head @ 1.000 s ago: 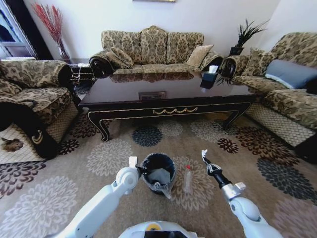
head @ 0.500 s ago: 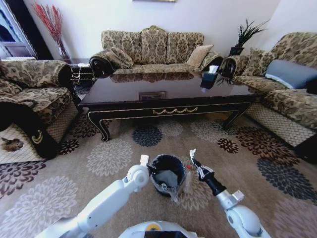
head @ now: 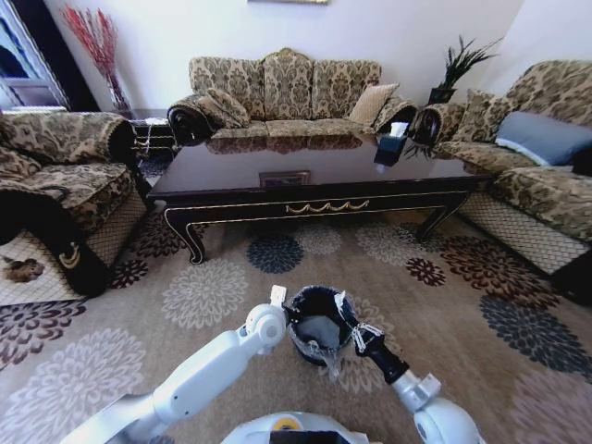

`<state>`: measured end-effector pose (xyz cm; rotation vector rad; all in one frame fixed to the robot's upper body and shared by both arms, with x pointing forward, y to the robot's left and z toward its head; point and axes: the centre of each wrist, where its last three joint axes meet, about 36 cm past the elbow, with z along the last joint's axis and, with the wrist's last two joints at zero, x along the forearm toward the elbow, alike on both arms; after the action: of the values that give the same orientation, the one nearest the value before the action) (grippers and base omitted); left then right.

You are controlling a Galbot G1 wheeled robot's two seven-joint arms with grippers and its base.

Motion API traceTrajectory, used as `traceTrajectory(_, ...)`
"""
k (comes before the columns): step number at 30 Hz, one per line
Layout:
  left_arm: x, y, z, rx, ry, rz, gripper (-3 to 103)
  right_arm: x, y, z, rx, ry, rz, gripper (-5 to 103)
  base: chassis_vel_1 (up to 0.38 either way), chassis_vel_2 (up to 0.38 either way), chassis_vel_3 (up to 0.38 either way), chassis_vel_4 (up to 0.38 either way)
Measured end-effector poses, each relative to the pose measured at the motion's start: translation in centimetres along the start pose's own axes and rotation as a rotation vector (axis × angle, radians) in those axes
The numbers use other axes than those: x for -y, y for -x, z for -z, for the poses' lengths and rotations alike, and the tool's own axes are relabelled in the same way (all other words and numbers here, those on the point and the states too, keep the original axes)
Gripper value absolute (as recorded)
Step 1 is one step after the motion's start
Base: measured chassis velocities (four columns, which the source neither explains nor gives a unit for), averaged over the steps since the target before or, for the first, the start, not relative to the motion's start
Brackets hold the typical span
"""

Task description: Move to the front of the table and pick up the trash from the floor, then place it into the trash bin.

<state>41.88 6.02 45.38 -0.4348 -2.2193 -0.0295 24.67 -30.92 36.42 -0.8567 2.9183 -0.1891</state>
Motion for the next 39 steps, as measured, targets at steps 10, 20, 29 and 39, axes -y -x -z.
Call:
traceTrajectory(10, 0.2, 0.2, 0.0, 0.001, 0.001, 0.003, 0, -0.3, 0.0, 0.2, -0.001, 0.011, 0.001, 38, 0.0, 0.0, 0.0, 0.0)
traceTrajectory(20, 0.2, 0.4, -0.4, -0.001, 0.003, 0.014, 0, 0.1, -0.4, -0.5, -0.027, -0.102, 0.101, 78, 0.0, 0.0, 0.0, 0.0)
traceTrajectory(29, 0.5, 0.4, -0.6, -0.003, -0.001, 0.007, 0, 0.9, -0.4, -1.2, -0.03, -0.199, 0.124, 100, 0.0, 0.0, 0.0, 0.0)
traceTrajectory(39, -3.0, -0.2, -1.2, 0.006, -0.051, 0.054, 0, 0.8, 0.5, -0.6, 0.006, -0.109, -0.042, 100, 0.0, 0.0, 0.0, 0.0)
